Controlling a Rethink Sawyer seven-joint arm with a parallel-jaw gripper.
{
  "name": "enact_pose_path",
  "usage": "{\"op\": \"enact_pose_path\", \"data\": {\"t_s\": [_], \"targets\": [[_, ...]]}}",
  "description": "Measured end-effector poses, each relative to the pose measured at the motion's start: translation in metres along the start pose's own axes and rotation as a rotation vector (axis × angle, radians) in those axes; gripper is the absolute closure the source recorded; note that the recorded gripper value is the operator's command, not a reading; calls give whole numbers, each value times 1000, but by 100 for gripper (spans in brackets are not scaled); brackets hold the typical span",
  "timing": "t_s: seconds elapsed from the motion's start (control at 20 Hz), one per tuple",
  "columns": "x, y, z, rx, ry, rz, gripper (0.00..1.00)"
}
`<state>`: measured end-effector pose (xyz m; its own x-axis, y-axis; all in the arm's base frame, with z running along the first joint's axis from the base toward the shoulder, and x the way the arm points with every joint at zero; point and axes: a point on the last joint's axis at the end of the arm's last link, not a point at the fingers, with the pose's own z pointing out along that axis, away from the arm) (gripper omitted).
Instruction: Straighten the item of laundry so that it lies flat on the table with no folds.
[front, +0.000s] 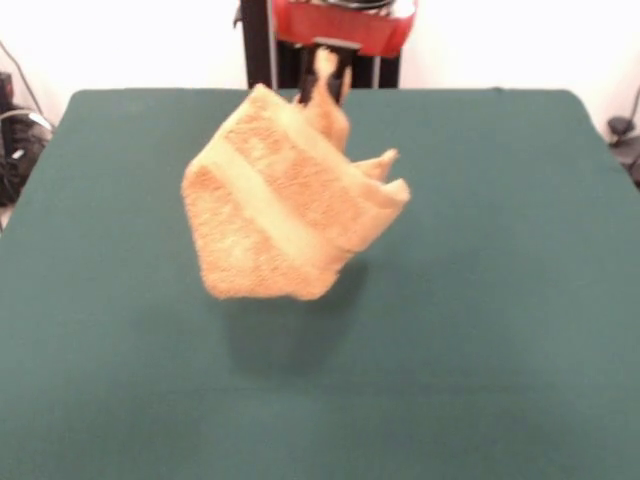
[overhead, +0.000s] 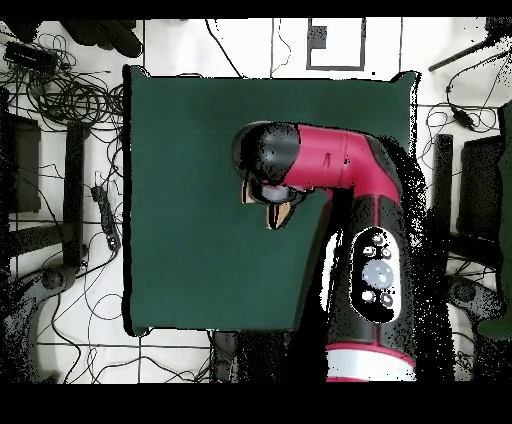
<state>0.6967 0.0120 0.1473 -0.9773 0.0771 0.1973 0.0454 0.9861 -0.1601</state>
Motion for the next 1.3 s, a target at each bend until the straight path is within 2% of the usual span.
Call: {"op": "enact_pose_path", "data": {"t_s": [0.5,0.9,1.3], "targets": [[-41,-45,22,47,-18,30,100],[-45,-52,50,54,11,30,100],[-44,-54,63,55,27,30,100]]}}
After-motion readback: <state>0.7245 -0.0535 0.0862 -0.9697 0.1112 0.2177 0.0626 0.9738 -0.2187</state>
